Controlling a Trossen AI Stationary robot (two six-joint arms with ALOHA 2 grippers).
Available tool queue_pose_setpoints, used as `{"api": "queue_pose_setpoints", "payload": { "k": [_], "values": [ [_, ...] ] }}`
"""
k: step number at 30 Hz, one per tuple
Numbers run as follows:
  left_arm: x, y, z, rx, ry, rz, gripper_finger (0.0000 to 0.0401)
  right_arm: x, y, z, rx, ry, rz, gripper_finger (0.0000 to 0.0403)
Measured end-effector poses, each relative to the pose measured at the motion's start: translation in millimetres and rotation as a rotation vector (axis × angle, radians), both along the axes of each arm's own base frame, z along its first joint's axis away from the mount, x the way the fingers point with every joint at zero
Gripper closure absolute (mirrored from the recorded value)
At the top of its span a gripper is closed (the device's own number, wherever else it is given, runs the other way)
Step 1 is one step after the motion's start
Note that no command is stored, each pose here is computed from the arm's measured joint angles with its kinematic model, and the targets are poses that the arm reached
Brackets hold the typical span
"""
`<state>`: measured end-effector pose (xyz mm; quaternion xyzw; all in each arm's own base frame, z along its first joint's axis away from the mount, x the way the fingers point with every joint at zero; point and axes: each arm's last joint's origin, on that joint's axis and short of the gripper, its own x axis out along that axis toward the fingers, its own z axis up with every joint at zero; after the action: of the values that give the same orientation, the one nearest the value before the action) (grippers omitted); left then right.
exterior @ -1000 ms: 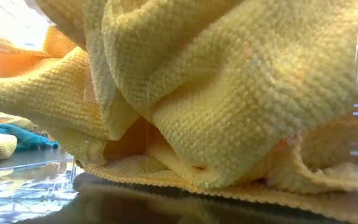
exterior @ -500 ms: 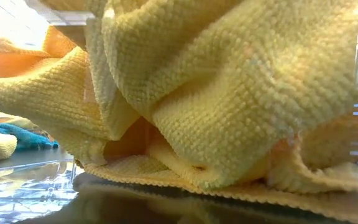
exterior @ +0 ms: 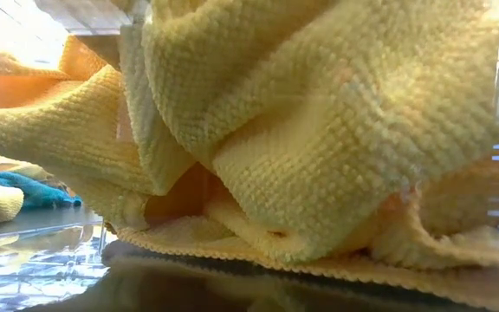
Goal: Sort microfiber towel by color & place in baskets
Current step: Put the yellow towel into the bottom transparent bin
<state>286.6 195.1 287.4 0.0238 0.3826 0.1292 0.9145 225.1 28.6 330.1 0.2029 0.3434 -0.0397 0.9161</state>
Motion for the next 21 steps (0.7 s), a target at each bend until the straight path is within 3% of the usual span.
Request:
{"api": "queue_pose_setpoints", "payload": {
  "k": [11, 17, 21],
  "values": [
    [23.4, 6.0, -58.0, -0.198, 0.109, -0.093, 0.0125, -1.0, 7.6, 0.2, -0.006, -0.005, -0.019, 0.0188],
    [39.7, -1.6, -85.4, -0.233, 0.169, -0.129, 0.0125, -1.4, 10.0, 0.1, 0.000, -0.004, -0.017, 0.0188],
    [47.5, -3.8, -101.8, -0.191, 0.234, -0.097, 0.0126, -1.6, 10.9, 0.1, 0.005, -0.004, -0.020, 0.0188]
  ]
}}
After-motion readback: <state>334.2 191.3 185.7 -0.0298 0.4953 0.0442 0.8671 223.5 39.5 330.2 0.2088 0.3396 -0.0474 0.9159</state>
